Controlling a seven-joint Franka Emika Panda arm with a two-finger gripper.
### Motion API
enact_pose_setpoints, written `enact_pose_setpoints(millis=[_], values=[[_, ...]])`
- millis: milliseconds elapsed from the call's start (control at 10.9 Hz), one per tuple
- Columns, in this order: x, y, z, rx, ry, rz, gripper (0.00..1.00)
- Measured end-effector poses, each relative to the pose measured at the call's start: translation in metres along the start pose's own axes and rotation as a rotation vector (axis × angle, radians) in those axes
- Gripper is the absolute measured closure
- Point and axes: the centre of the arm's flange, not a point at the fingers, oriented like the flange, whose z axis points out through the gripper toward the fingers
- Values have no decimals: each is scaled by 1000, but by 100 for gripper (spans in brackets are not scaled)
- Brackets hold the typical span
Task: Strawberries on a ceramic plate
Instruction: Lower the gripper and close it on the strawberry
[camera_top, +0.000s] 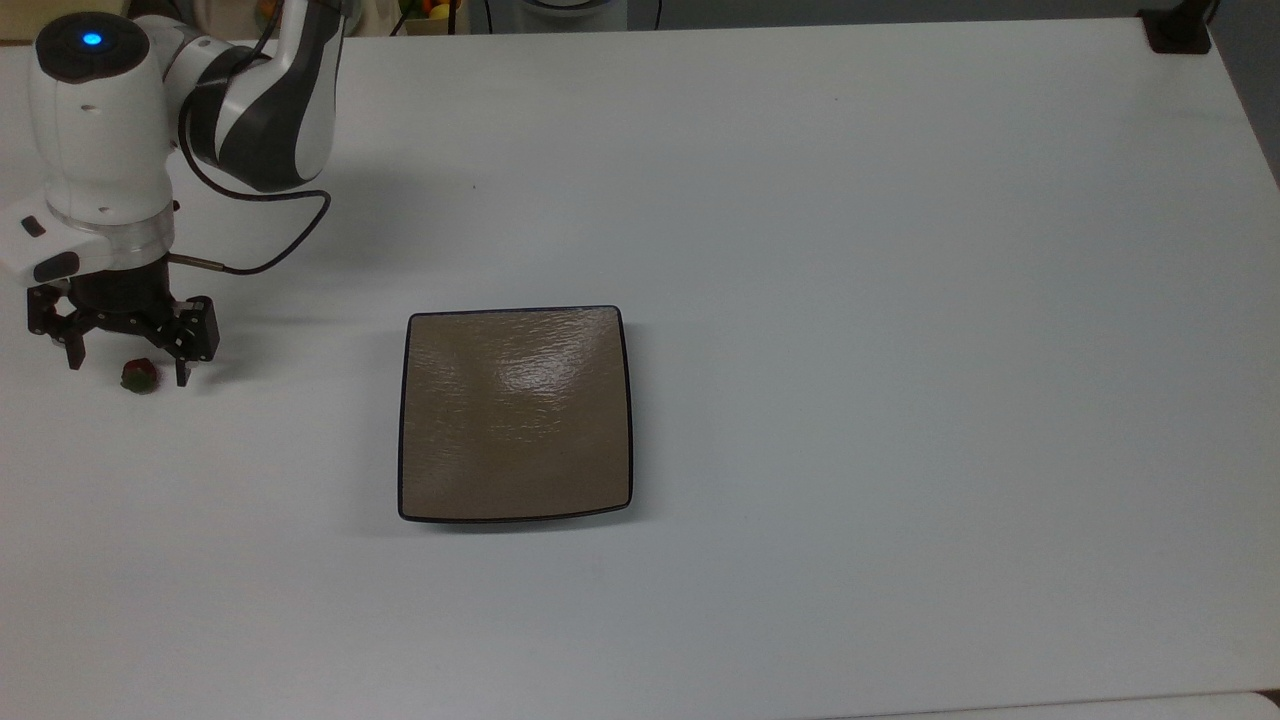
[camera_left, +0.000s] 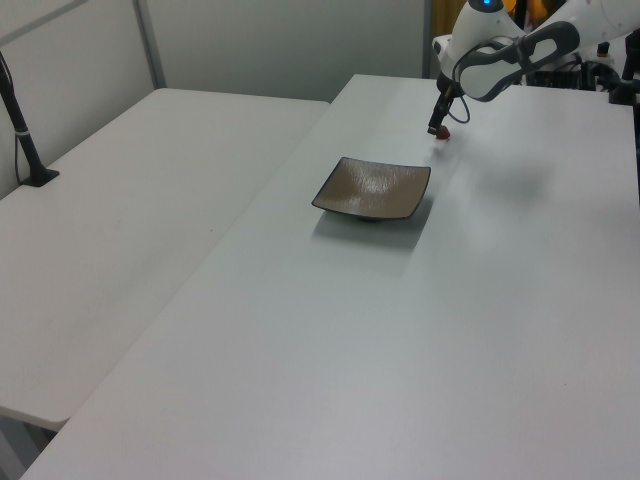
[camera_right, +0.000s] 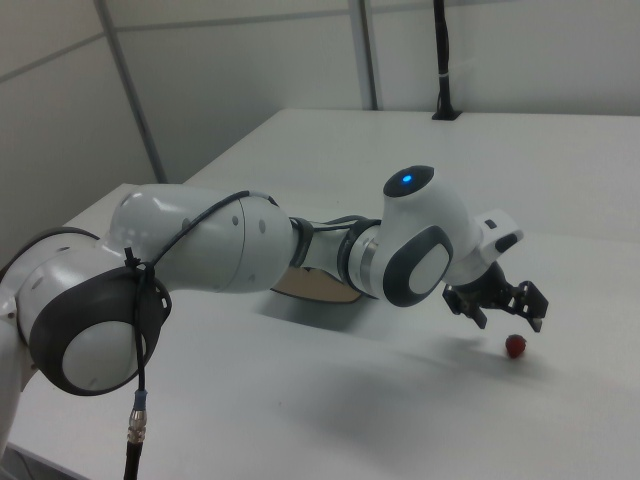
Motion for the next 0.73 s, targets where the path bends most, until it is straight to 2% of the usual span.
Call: enact_pose_setpoints(millis=[183,366,733], values=[[-4,1,3,2,-8,3,0],[-8,1,7,5,-17,5,7],[-14,0,13,11,-31,6,28]])
